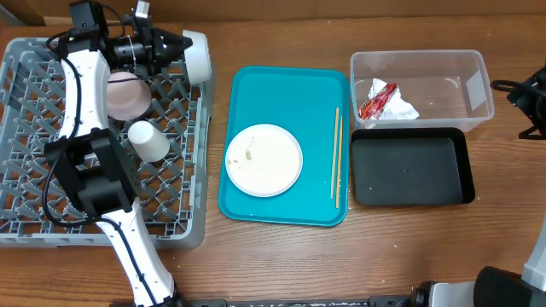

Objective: Sort waste into correct bins and load items into the dishwasher
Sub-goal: 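Lower the bowl into the rack's upper-left area with the left gripper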

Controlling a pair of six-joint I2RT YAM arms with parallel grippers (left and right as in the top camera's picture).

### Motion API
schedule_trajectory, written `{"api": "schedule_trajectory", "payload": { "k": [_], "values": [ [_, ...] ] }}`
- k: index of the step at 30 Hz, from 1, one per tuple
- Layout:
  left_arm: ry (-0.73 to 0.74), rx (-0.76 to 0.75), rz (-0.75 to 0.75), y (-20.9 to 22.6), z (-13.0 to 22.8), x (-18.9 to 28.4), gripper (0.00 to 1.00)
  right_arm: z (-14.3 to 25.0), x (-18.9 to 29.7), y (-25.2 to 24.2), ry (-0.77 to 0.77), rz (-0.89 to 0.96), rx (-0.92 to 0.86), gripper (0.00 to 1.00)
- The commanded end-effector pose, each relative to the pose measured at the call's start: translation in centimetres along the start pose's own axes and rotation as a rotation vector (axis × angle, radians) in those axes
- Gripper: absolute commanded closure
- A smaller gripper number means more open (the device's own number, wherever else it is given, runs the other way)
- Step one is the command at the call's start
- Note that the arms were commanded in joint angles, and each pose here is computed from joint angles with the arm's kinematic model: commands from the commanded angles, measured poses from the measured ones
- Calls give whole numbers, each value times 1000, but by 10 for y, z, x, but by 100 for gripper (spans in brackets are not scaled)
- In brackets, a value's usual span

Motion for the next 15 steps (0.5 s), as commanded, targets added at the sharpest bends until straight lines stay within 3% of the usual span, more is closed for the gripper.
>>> {"api": "schedule_trajectory", "payload": {
  "k": [1, 15],
  "values": [
    [-11, 44, -24, 13, -1, 4, 96, -2, 2, -2, -11, 1, -6, 0],
    [-37, 57, -23, 17, -5, 19, 96, -2, 2, -2, -11, 0, -7, 0]
  ]
}}
Point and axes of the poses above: each gripper's point midway between its finger pads, its own x axis back along the fingers, its own y axis along the line the jaws close on, z = x × y, the point moved 4 cm from there along x, back along the fingers, and after that the axes turned 6 degrees about -x, right-handed, at the moved point
